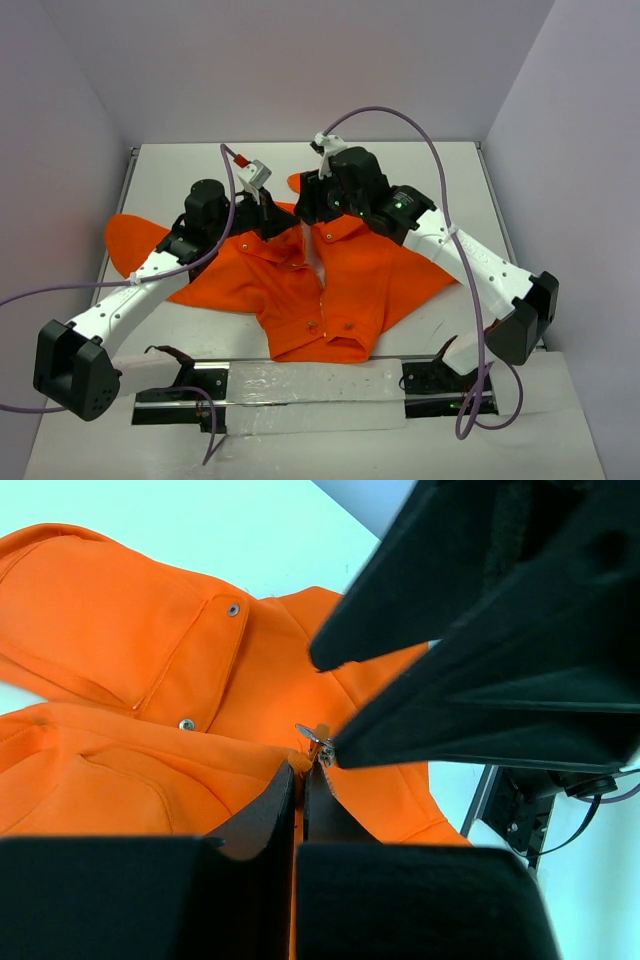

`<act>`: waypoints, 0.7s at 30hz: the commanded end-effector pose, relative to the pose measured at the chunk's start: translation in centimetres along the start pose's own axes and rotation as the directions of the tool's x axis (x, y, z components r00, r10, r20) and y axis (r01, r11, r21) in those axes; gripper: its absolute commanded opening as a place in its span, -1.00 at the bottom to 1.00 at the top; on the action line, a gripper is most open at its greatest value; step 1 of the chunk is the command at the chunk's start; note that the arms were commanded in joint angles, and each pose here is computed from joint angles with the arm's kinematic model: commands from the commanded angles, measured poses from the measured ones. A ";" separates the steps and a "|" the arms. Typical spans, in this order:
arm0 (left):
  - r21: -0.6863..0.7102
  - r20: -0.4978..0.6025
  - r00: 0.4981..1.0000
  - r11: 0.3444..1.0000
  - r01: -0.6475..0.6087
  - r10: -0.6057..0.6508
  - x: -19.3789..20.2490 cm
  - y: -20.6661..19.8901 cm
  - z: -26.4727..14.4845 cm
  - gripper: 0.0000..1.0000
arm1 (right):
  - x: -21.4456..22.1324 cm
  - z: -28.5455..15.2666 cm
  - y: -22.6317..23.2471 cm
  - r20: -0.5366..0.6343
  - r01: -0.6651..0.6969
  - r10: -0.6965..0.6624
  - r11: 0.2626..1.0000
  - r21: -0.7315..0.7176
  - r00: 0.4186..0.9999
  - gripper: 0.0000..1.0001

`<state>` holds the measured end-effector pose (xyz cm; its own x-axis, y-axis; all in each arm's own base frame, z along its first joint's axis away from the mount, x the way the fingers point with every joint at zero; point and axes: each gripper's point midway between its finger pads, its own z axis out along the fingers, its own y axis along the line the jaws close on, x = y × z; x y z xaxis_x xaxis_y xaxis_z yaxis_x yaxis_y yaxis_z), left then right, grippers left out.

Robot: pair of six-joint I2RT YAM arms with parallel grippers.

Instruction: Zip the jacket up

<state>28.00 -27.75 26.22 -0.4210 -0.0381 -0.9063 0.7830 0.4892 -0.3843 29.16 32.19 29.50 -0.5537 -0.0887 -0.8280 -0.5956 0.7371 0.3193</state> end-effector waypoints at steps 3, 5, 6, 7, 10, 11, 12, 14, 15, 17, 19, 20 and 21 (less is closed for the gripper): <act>0.043 0.063 0.997 0.998 -0.055 0.053 -2.7 -1.9 -0.9 -1.00 | -1.3 0.5 -1.5 0.027 -0.003 0.000 0.994 0.109 1.000 0.08; 0.041 0.062 0.997 0.998 -0.056 0.053 -2.7 -1.9 -0.9 -1.00 | -0.9 0.7 -1.5 0.012 0.002 -0.003 0.994 0.112 1.000 0.08; 0.041 0.062 0.997 0.998 -0.056 0.053 -2.6 -1.8 -0.9 -1.00 | -0.8 0.8 -1.5 0.008 0.004 -0.004 0.994 0.111 1.000 0.08; 0.037 0.063 0.997 0.998 -0.055 0.053 -2.7 -1.8 -0.9 -1.00 | -0.6 0.9 -1.5 0.003 0.006 -0.006 0.994 0.112 1.000 0.08; 0.040 0.059 0.997 0.998 -0.054 0.051 -2.6 -1.8 -0.9 -1.00 | -0.5 0.6 -2.1 0.009 0.000 -0.001 0.990 0.142 1.000 0.06; 0.041 0.059 0.997 0.998 -0.054 0.051 -2.6 -1.8 -0.9 -1.00 | -0.5 0.4 -2.5 0.014 -0.007 0.005 0.986 0.166 1.000 0.04; 0.041 0.060 0.997 0.998 -0.055 0.052 -2.6 -1.9 -0.9 -1.00 | -0.5 0.2 -2.8 0.019 -0.010 0.007 0.983 0.185 1.000 0.01; 0.037 0.058 0.997 0.998 -0.055 0.053 -2.6 -1.8 -0.9 -1.00 | -0.6 -0.3 -3.8 0.028 -0.016 0.009 0.971 0.240 1.000 -0.02; 0.037 0.058 0.997 0.998 -0.055 0.053 -2.6 -1.8 -0.9 -1.00 | -0.6 -0.5 -4.0 0.031 -0.016 0.009 0.967 0.253 0.999 -0.02; 0.033 0.055 0.997 0.998 -0.058 0.056 -2.6 -1.7 -0.9 -1.00 | -0.5 -0.9 -4.3 0.024 -0.003 -0.004 0.964 0.268 1.000 -0.06; 0.029 0.057 0.997 0.998 -0.060 0.059 -2.6 -1.6 -1.0 -1.00 | -0.3 -1.3 -4.3 0.019 0.006 -0.011 0.965 0.263 1.000 -0.10; 0.029 0.057 0.997 0.998 -0.061 0.059 -2.6 -1.7 -1.0 -1.00 | -0.2 -1.3 -4.2 0.016 0.008 -0.013 0.966 0.258 1.000 -0.10; 0.028 0.060 0.996 0.998 -0.062 0.060 -2.7 -1.7 -1.0 -1.00 | -0.2 -1.4 -4.0 0.014 0.011 -0.015 0.971 0.241 1.000 -0.10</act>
<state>27.59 -27.52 26.15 -0.4304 -0.0300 -0.9021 0.7792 0.4921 -0.3881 31.28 29.45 26.60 -0.5796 -0.1111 -0.8073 -0.4443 0.8735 0.1988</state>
